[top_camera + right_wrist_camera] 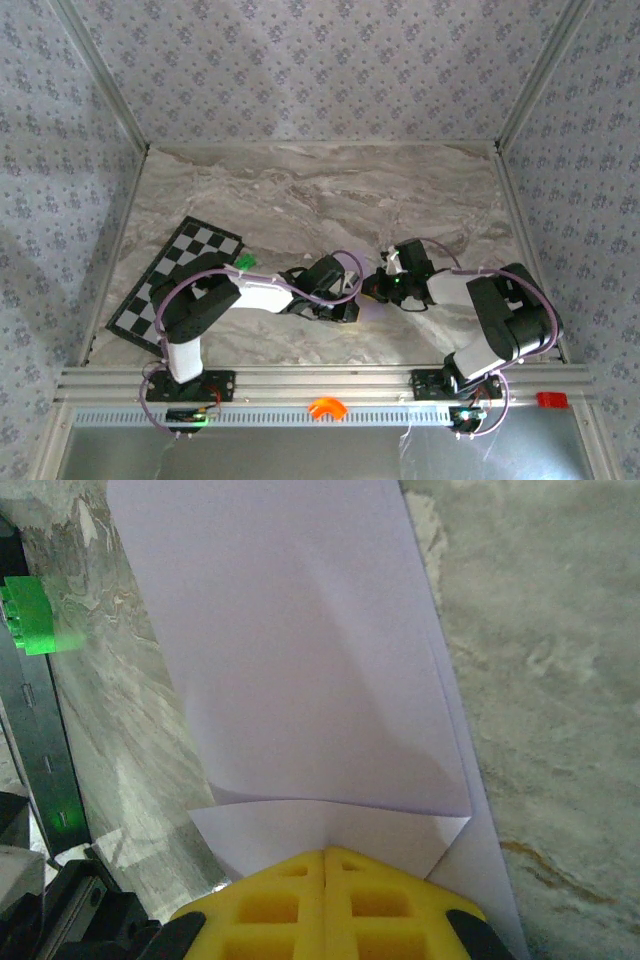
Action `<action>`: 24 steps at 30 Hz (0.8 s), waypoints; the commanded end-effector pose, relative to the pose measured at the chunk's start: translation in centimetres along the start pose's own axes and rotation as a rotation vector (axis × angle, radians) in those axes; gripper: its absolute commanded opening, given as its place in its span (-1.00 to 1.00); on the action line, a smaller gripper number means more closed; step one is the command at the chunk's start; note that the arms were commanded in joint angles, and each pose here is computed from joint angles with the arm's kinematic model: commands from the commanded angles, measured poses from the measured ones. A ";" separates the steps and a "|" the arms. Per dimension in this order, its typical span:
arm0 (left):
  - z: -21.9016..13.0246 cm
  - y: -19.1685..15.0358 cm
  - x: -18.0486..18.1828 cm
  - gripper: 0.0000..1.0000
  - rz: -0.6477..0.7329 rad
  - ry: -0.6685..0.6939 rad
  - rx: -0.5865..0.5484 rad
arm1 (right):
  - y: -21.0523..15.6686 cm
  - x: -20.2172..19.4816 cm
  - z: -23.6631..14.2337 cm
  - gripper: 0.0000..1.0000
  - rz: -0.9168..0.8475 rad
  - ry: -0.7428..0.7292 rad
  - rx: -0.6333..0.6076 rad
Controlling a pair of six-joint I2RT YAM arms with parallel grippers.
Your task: Fold a paper plane with a square sheet of paper (pick it up from the middle)
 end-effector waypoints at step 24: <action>-0.7 -2.2 1.1 -0.92 -0.002 0.095 0.074 | -3.5 -3.9 0.5 -0.96 0.119 -0.188 0.099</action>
Point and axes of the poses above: each hand's point on the last joint's axis, 136 mm out from that joint toward the fingers, its own z axis out along the fingers, its own x axis along the line the jaws close on, y = z × x, the point moved 6 cm from there along -z, back along the fingers, and after that the axes turned 13 degrees about -z, right-handed, at the moved point
